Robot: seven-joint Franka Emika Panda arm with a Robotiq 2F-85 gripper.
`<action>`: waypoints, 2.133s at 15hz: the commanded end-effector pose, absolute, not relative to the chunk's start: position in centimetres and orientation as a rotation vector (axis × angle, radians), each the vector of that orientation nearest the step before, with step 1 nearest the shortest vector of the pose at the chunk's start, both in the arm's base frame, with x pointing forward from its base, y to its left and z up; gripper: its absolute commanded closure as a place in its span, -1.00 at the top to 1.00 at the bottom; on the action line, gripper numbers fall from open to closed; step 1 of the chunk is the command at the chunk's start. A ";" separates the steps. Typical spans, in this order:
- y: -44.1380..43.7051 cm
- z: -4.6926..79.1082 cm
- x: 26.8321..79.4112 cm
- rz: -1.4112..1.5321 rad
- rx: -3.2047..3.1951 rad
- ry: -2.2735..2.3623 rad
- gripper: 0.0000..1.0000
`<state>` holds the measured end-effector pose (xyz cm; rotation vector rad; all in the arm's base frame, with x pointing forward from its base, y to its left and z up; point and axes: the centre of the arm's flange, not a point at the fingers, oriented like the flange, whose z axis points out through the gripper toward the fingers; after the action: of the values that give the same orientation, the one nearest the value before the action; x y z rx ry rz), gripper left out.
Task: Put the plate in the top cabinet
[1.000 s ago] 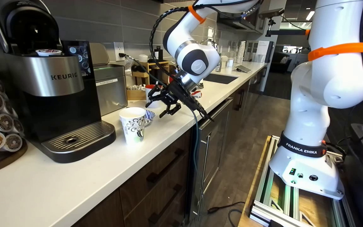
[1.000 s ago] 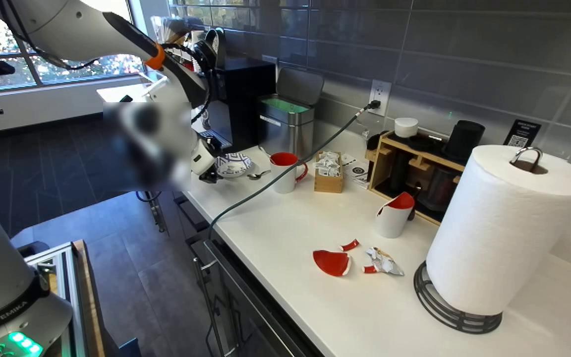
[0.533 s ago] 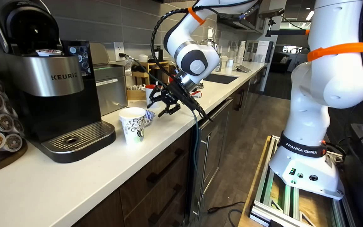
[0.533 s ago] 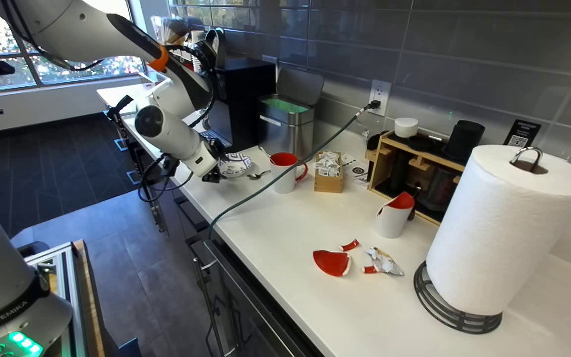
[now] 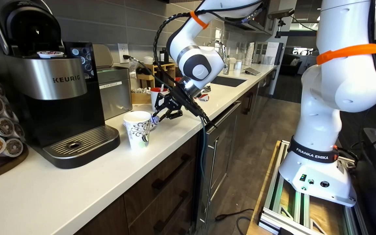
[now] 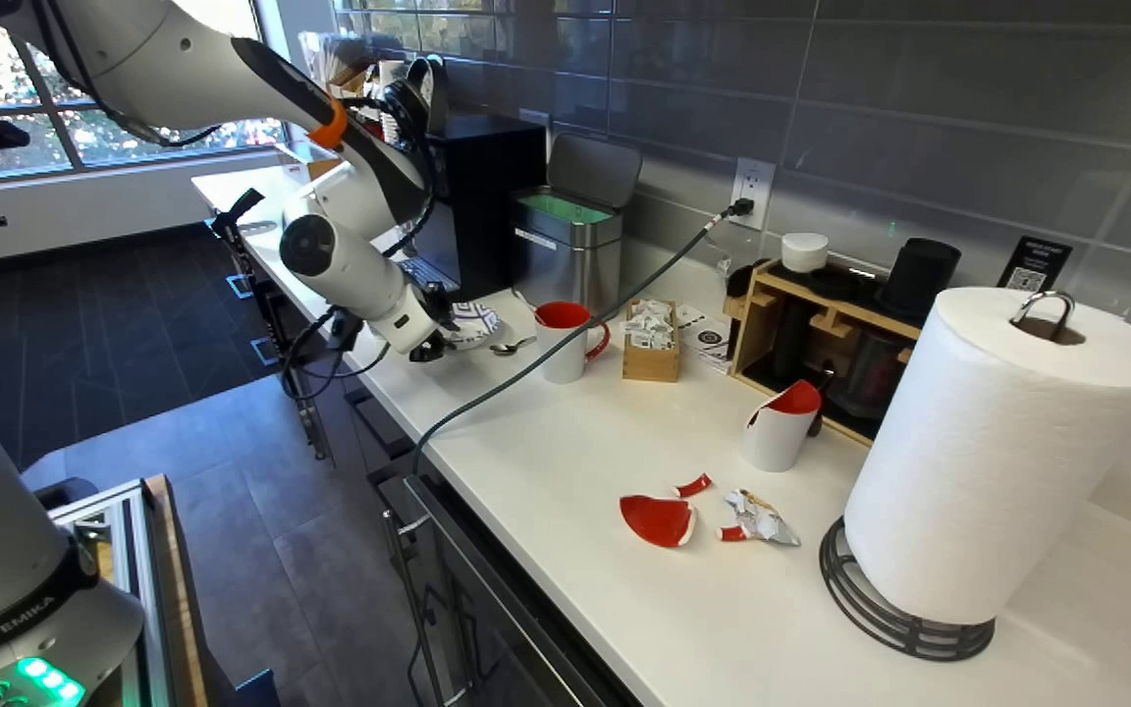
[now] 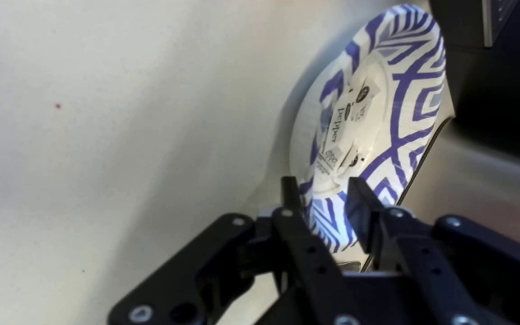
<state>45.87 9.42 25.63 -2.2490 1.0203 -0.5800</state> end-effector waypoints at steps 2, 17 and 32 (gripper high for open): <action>9.7 25.0 45.9 -0.574 -2.226 1.031 -1.00; 10.2 36.3 42.4 -0.701 -2.186 0.895 -0.99; 4.3 42.1 38.9 -0.777 -2.026 1.172 -0.95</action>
<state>38.94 4.26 42.10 -2.0251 1.1726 -0.7779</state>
